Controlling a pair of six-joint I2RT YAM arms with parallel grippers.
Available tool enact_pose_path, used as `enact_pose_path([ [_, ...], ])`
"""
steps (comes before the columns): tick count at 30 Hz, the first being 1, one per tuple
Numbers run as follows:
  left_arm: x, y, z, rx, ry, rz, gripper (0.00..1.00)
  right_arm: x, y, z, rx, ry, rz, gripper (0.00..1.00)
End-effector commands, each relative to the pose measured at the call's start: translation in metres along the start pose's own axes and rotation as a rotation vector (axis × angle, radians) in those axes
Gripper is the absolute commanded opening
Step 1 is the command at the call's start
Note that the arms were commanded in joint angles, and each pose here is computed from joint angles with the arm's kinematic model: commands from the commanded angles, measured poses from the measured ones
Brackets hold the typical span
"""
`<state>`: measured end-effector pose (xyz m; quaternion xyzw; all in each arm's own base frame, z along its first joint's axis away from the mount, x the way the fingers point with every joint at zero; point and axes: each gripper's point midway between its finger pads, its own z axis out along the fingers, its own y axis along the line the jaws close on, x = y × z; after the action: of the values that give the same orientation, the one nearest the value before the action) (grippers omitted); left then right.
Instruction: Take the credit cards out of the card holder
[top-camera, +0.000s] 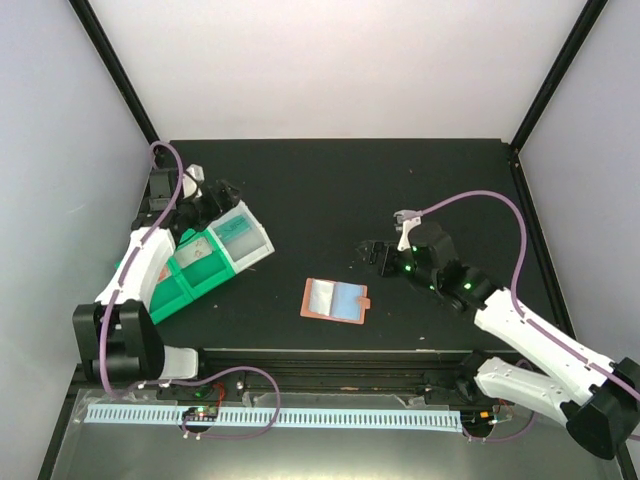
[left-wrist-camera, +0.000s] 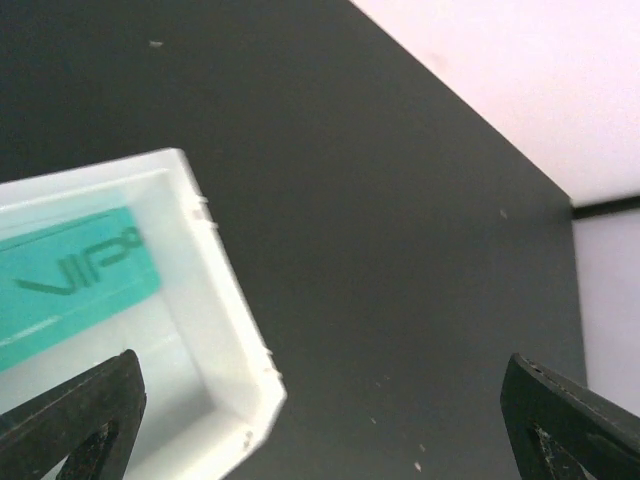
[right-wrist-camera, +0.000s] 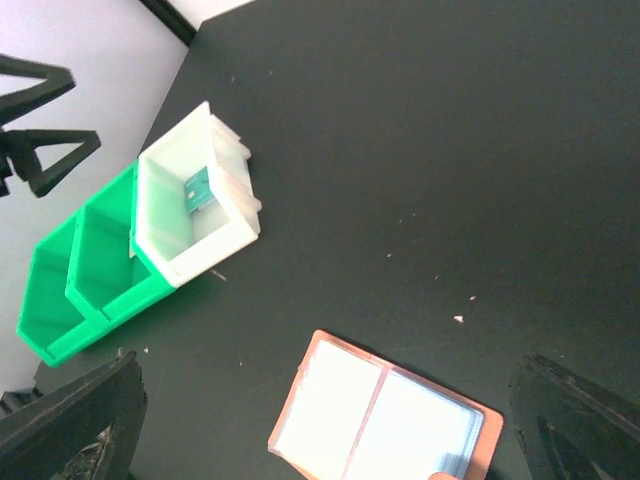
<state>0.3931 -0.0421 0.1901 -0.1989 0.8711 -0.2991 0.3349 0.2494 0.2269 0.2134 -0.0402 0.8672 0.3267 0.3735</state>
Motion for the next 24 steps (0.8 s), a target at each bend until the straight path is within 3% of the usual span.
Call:
enact_pose_path([
  [1, 0.013, -0.051, -0.026, 0.152, 0.056, 0.149, 0.99, -0.021, -0.007, -0.022, 0.078, -0.082, -0.003, 1.0],
  [8, 0.069, -0.115, -0.057, 0.321, 0.145, 0.381, 0.99, -0.036, -0.011, -0.051, 0.12, -0.165, -0.009, 1.0],
  [14, 0.119, -0.141, -0.076, 0.451, 0.158, 0.457, 0.99, -0.04, -0.018, -0.069, 0.142, -0.214, -0.001, 1.0],
  [24, 0.133, -0.164, -0.128, 0.57, 0.062, 0.574, 0.99, -0.049, -0.012, -0.099, 0.109, -0.273, -0.008, 1.0],
])
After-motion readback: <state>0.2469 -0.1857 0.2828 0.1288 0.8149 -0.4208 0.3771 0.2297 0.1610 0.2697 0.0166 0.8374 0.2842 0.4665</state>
